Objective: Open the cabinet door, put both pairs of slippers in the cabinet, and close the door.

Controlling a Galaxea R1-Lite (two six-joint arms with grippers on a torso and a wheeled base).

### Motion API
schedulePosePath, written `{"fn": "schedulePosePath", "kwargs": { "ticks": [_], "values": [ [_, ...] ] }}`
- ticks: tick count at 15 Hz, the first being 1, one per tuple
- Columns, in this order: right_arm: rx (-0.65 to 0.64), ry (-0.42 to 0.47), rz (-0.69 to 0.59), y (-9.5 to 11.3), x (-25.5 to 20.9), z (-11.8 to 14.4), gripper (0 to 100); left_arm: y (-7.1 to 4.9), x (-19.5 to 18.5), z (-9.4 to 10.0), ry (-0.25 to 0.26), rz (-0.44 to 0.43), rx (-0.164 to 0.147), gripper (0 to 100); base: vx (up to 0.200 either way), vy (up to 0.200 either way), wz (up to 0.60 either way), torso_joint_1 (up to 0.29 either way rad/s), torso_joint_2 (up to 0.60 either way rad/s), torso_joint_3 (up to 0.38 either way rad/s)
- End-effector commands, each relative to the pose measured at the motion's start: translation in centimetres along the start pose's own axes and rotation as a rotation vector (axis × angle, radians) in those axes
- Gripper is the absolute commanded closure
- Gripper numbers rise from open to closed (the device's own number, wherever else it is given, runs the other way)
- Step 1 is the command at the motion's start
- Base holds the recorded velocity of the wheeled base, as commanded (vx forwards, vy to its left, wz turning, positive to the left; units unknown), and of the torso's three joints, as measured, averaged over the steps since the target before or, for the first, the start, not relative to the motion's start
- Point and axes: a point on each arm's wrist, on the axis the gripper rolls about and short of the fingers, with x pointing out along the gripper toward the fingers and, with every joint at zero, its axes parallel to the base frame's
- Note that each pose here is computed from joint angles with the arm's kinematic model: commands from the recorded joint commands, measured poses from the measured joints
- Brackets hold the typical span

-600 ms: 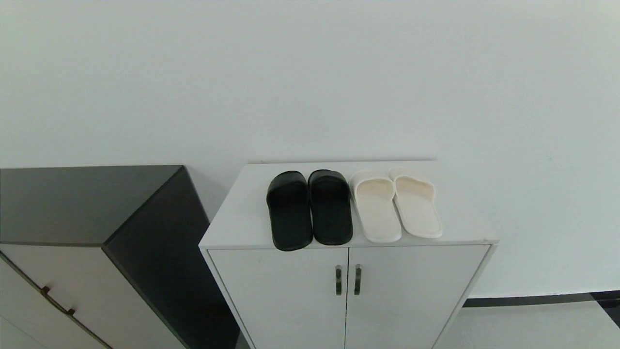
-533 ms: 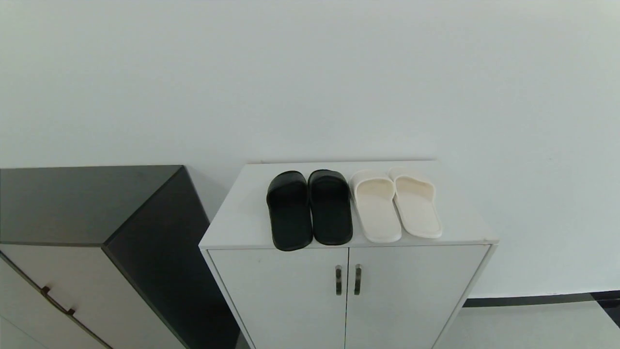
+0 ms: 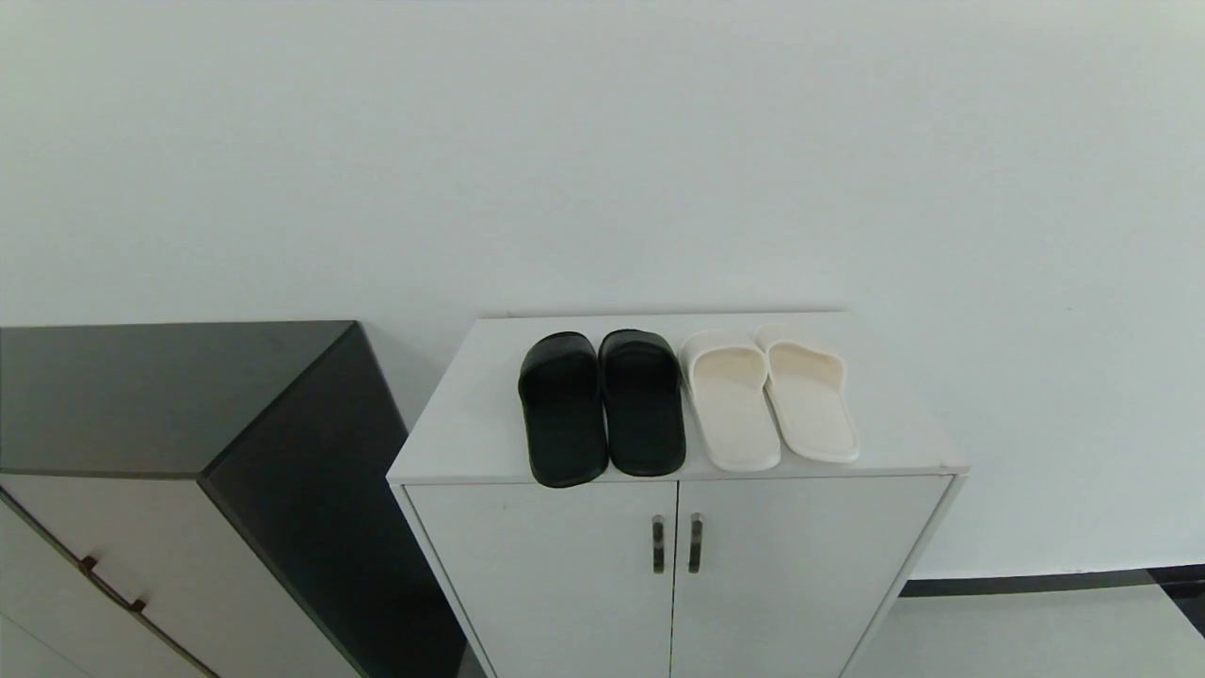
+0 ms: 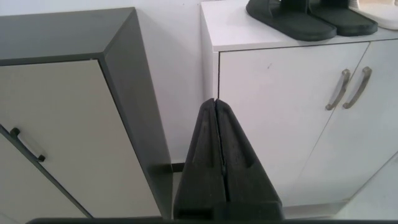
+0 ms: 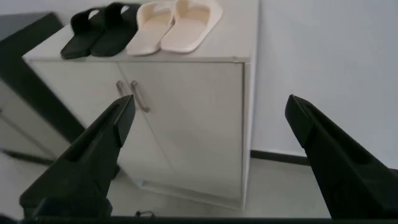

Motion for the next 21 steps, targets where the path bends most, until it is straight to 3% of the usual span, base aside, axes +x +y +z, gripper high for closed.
{"fn": "schedulePosePath", "kwargs": {
  "ticks": [1,4,9,11,16,21],
  "values": [
    [0.019,0.174,0.081,-0.4,4.9,1.4,0,0.0,0.0,0.0,0.000,0.000,0.002,100,0.000,0.000,0.00,0.000,0.00,0.000],
    [0.035,0.184,0.146,0.4,7.7,3.1,0,0.0,0.0,0.0,0.000,0.000,0.003,100,0.000,0.000,0.00,0.000,0.00,0.000],
    [0.033,0.220,0.220,5.3,10.0,5.0,0,0.0,0.0,0.0,0.000,-0.002,0.015,100,0.000,0.000,0.00,0.000,0.00,0.000],
    [0.065,0.227,0.185,7.7,12.5,6.1,0,0.0,0.0,0.0,0.000,-0.002,0.015,100,0.000,0.000,0.00,0.000,0.00,0.000],
    [0.034,0.215,0.030,11.4,20.0,5.6,0,0.0,0.0,0.0,0.000,-0.002,0.014,100,0.000,0.000,0.00,0.000,0.00,0.000],
    [-0.014,0.154,-0.143,12.9,27.7,4.0,0,0.0,0.0,0.0,0.000,-0.002,0.014,100,0.000,0.000,0.00,0.000,0.00,0.000]
  ]
}}
